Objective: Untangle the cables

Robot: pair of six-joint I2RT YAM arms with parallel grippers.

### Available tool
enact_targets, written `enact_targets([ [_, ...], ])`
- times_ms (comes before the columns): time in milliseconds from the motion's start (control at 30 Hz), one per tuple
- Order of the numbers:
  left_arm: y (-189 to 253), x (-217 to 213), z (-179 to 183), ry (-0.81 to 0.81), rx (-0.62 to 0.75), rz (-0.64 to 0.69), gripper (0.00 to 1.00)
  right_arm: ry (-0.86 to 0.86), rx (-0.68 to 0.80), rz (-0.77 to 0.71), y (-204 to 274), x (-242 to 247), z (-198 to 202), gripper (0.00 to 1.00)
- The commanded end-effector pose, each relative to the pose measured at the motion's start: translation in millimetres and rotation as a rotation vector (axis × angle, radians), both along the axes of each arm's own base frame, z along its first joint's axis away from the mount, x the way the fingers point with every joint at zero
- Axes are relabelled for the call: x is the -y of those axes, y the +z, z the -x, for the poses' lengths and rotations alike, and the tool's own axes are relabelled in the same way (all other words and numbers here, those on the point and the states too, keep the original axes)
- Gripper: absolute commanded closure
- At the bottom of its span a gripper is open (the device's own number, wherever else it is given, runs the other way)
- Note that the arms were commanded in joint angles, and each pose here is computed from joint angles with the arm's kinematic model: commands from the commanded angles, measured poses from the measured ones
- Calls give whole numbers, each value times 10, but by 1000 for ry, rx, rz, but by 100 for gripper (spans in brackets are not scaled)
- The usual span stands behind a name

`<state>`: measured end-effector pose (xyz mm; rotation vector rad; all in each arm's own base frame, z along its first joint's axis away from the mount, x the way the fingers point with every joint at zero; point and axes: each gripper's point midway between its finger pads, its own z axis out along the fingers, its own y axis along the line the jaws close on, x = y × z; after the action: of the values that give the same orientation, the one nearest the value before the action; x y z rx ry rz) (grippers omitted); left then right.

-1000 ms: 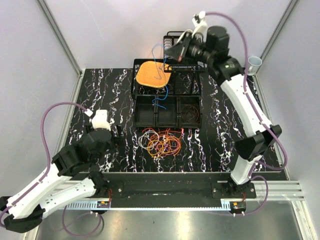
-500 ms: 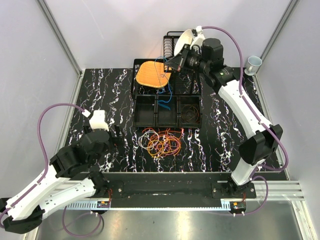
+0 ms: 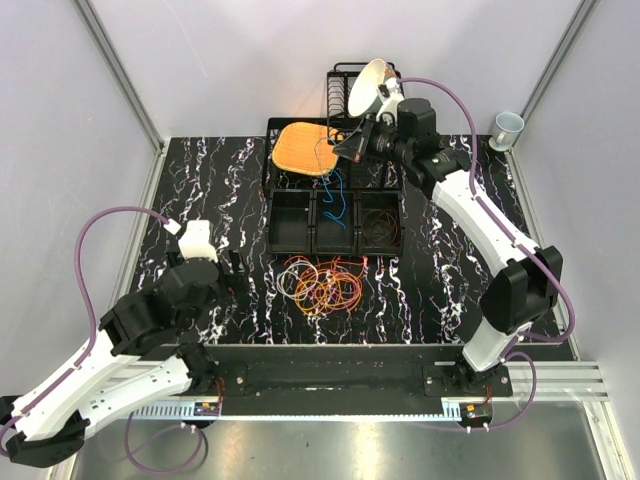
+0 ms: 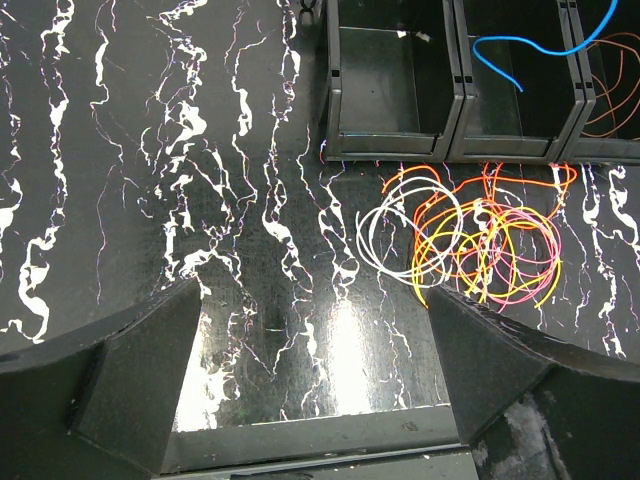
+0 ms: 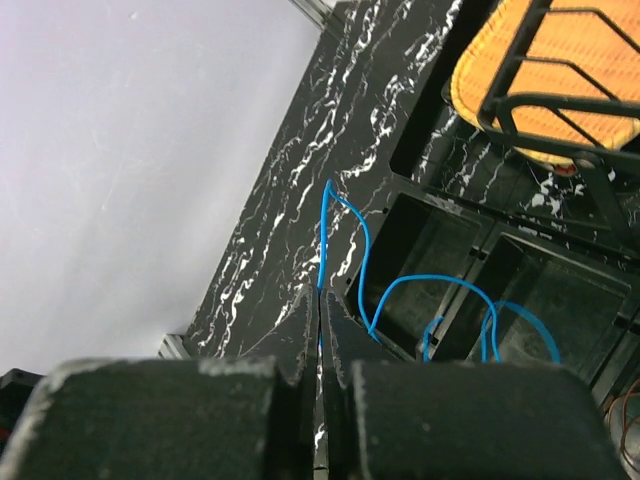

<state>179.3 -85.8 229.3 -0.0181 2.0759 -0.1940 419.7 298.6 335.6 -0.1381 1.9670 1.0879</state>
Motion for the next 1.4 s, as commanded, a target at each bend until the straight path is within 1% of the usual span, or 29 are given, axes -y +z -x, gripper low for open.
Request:
enact_targets([
  [0,78,-6,-49,28,41,31,1,-13,69,-8,160,26,32,100],
  [133,82,-2,-50,26,41,31,1,-23,45,8,-7,37,15,100],
  [267,77,-7,-52,29,41,29,1,-36,-7,32,-279,41,-15,100],
  [600,86,-14,-49,30,44,31,1,-113,-199,118,-1141,110,-114,100],
  [733,92,-16,-51,31,46,32,1,-108,-252,131,-1357,88,-103,100],
  [1033,84,-17,-53,33,45,30,1,-88,-295,138,-1516,32,-127,100],
  [1067,81,-17,-50,31,43,29,1,-86,-297,142,-1525,24,-146,99],
  [1100,87,-13,-53,31,44,30,1,-90,-308,151,-1534,39,-144,93],
  [1133,84,-15,-51,31,43,29,1,-88,-316,157,-1546,34,-139,84],
  [1167,82,-18,-51,33,44,30,1,-82,-309,161,-1511,24,-155,65],
  [1200,87,-18,-51,33,45,31,1,-77,-321,166,-1518,26,-134,58],
  [1267,84,-14,-51,31,45,30,1,-85,-314,172,-1464,50,-114,39],
  [1367,88,-18,-51,33,45,30,1,-105,-310,188,-1415,118,-68,36],
])
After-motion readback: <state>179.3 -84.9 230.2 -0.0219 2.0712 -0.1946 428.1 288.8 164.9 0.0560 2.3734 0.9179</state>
